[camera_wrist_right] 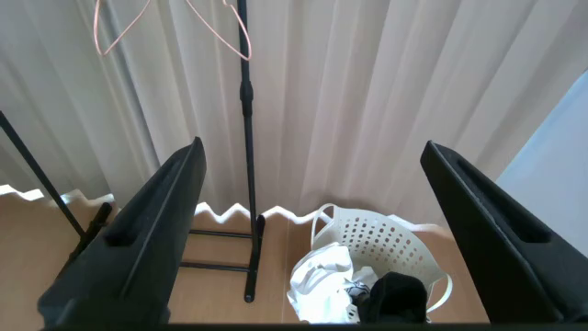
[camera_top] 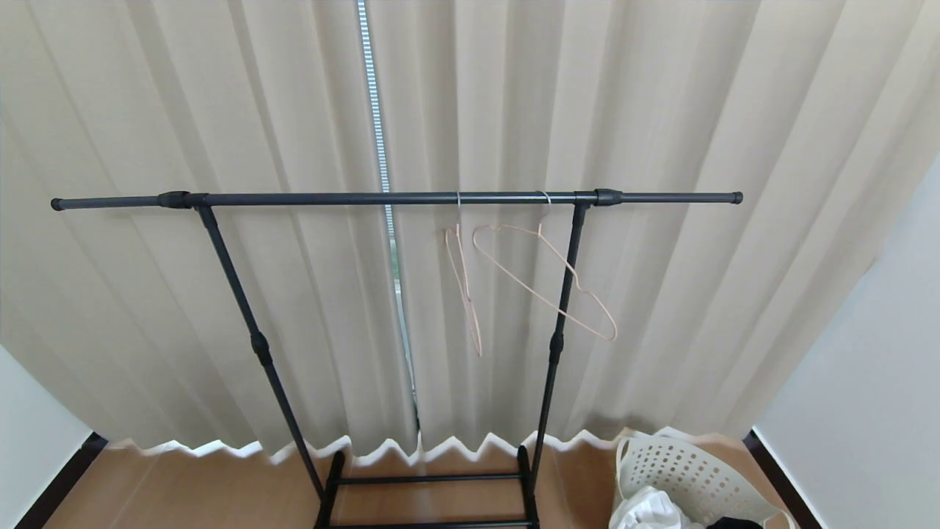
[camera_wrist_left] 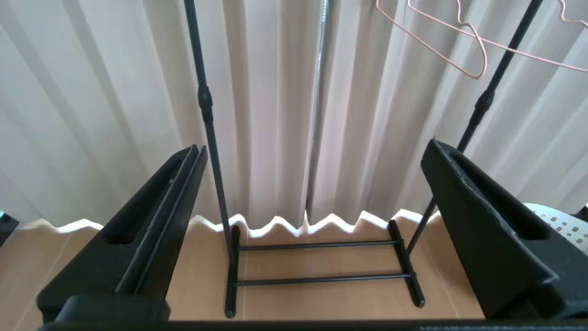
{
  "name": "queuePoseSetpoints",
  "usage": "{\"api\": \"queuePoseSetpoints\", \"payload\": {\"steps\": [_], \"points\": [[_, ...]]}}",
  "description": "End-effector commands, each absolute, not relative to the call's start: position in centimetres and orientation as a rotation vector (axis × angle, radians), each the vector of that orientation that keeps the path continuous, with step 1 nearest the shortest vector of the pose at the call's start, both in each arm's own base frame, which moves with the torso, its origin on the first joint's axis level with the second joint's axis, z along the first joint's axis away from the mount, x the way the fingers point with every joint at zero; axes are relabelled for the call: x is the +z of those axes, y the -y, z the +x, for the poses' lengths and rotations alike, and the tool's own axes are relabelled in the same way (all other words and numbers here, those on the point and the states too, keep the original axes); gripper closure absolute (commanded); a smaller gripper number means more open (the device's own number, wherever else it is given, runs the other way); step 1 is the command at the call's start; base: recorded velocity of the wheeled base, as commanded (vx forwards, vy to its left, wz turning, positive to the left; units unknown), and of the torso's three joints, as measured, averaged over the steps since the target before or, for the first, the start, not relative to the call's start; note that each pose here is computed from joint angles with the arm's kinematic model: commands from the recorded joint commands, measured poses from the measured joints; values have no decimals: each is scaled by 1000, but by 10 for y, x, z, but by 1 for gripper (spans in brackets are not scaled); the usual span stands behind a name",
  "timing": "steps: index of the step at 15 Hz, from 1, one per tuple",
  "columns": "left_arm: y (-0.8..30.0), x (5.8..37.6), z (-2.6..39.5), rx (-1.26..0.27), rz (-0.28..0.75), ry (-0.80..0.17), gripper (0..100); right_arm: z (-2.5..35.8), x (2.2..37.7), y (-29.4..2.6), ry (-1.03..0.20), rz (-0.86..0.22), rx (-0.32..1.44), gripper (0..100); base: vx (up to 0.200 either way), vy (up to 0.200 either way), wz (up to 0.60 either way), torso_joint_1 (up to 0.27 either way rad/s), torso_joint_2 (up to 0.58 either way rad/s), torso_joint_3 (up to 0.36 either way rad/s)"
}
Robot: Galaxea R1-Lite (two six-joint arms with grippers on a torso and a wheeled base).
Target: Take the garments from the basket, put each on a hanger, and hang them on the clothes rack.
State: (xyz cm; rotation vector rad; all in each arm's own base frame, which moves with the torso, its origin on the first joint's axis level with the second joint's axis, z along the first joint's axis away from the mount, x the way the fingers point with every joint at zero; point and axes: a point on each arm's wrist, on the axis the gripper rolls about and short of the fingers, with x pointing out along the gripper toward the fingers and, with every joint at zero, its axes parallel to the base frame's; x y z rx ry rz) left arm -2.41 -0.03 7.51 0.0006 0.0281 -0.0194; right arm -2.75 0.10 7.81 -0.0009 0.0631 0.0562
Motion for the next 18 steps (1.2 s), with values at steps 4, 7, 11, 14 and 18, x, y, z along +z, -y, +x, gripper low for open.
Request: {"api": "queuePoseSetpoints", "payload": {"steps": [4,7,11,14,18], "points": [[0,75,-24,-18,1,-29,0,-27,78,-1,-65,7,52,0,0,0,0,0,0,0],[0,75,-24,-20,0,-29,0,-27,78,-1,-65,4,52,0,0,0,0,0,0,0],[0,75,-24,-20,1,-29,0,-27,78,-1,-66,4,44,0,0,0,0,0,0,0],[0,75,-24,-18,1,-29,0,-27,78,-1,-66,-7,43,0,0,0,0,0,0,0],[0,75,-24,-20,1,-29,0,-27,78,-1,-66,-10,45,0,0,0,0,0,0,0]]}}
